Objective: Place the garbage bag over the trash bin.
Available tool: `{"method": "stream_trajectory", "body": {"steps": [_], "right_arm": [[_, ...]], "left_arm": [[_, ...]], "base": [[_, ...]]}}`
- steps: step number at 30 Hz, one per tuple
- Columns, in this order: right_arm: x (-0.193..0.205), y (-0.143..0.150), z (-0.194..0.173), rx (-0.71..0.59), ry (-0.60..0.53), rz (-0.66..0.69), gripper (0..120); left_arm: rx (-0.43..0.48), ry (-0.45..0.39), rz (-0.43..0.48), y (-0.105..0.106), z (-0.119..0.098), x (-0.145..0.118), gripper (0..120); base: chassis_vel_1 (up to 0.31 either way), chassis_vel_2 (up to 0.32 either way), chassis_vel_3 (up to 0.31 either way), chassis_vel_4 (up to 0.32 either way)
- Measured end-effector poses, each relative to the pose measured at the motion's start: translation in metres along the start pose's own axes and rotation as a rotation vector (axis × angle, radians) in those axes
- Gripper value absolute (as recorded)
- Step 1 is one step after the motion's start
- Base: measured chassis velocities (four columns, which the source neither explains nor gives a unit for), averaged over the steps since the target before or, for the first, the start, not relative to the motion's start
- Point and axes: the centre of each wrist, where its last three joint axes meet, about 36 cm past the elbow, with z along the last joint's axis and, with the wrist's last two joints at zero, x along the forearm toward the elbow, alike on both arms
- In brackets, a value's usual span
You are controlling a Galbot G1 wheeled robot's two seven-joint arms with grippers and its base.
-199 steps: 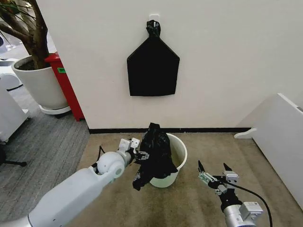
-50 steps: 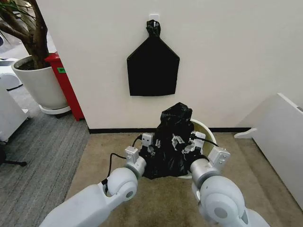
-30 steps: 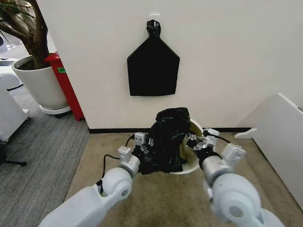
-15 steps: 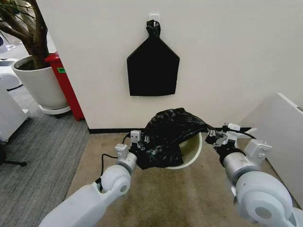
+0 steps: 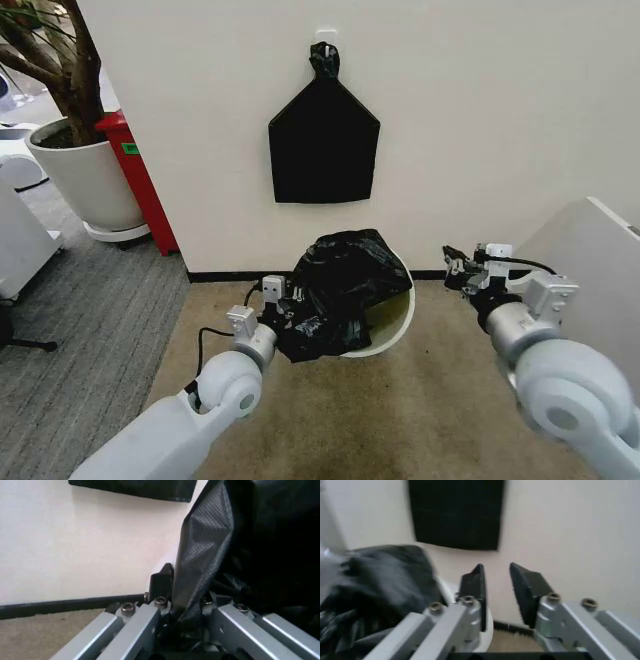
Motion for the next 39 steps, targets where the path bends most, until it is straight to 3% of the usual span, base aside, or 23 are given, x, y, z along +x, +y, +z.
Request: {"method": "stream_trajectory", "body": {"steps": [2,7,10,15,23,34,39], "right_arm": [[0.001,0.002,-0.001,0.027,-0.004,-0.018,19],[0.002,0.013,0.004,0.233,0.004,-0.194,41],[-0.001,0.015,0.009,0.276,0.012,-0.216,51],[-0.015,0.016,0.022,0.374,-0.029,-0.172,73],[-0.025,0.013,0.029,0.393,-0.053,-0.103,99],[-0.042,-0.015,0.017,0.39,-0.071,0.018,100],[-0.058,-0.037,0.018,0.332,-0.026,0.027,100]], "left_arm": [[-0.008,0.001,-0.001,0.0,-0.001,0.0,0],[-0.057,-0.003,-0.003,0.002,-0.014,-0.003,0],[-0.074,-0.01,0.0,0.001,-0.017,-0.004,0],[-0.122,-0.023,0.014,-0.004,-0.017,-0.004,0],[-0.17,-0.028,0.049,-0.012,-0.01,-0.003,0],[-0.225,-0.055,0.09,-0.006,-0.002,-0.001,0],[-0.292,-0.115,0.152,0.01,0.006,0.003,0]], "base": [[0.0,0.0,0.0,0.0],[0.0,0.0,0.0,0.0],[0.0,0.0,0.0,0.0],[0.0,0.0,0.0,0.0],[0.0,0.0,0.0,0.0],[0.0,0.0,0.0,0.0],[0.0,0.0,0.0,0.0]]}}
